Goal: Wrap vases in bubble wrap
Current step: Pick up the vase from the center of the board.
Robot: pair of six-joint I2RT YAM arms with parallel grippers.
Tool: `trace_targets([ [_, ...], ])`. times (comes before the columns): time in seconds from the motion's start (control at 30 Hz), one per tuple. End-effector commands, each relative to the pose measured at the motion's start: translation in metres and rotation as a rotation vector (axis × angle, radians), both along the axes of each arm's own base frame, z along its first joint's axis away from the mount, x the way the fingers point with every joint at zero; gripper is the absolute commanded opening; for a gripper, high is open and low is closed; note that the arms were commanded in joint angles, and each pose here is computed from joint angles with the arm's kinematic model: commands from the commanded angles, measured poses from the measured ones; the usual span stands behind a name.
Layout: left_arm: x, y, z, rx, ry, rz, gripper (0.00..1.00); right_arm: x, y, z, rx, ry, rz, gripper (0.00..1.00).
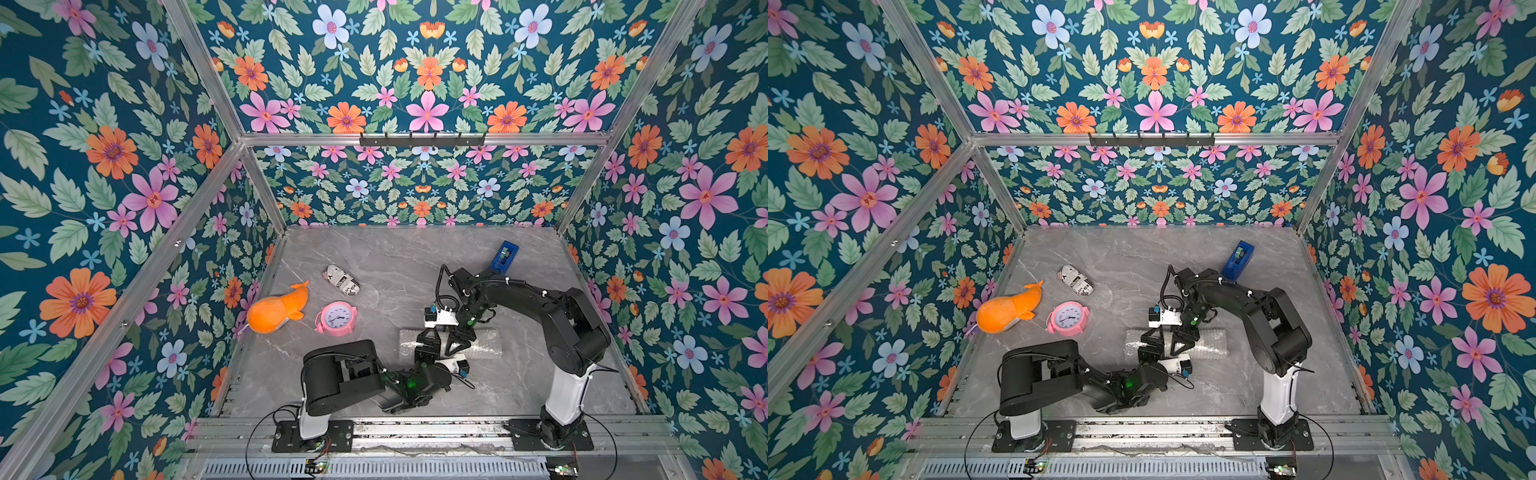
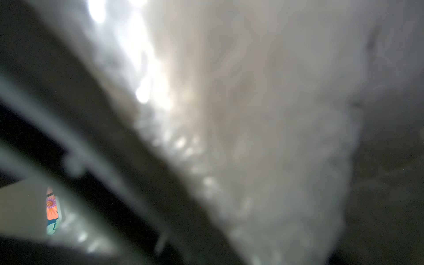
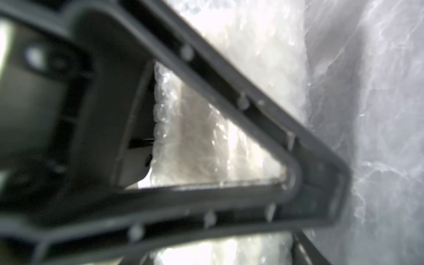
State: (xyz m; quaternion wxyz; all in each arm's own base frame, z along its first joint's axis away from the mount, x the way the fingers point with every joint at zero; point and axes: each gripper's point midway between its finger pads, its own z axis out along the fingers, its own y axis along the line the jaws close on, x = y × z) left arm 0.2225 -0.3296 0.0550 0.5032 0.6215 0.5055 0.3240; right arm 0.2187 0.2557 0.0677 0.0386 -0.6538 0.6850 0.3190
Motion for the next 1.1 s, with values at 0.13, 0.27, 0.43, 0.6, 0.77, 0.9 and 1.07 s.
trace_targets([
  [0.13,0.003,-0.002,-0.003,0.047,-0.005,-0.007,0.92,-0.040,0.003,0.029,0.091,0.205,0.057,0.53],
  [0.27,0.008,-0.006,0.013,0.032,-0.031,0.005,0.79,-0.043,0.003,0.030,0.092,0.214,0.060,0.54],
  [0.43,0.011,-0.008,0.022,0.021,-0.030,0.013,0.65,-0.045,0.004,0.037,0.103,0.225,0.062,0.56],
  [0.6,0.010,-0.005,0.021,0.040,-0.008,0.014,0.47,-0.045,0.006,0.050,0.129,0.208,0.063,0.61],
  [0.77,0.010,0.000,0.023,0.039,0.003,0.027,0.22,-0.042,0.007,0.063,0.155,0.167,0.054,0.72],
  [0.9,0.008,0.004,0.021,0.030,0.051,0.046,0.13,-0.022,0.008,0.074,0.184,0.013,-0.012,0.99],
  [1.07,0.002,0.010,0.017,-0.035,0.195,0.066,0.00,0.047,-0.005,0.121,0.288,-0.452,-0.253,0.99],
])
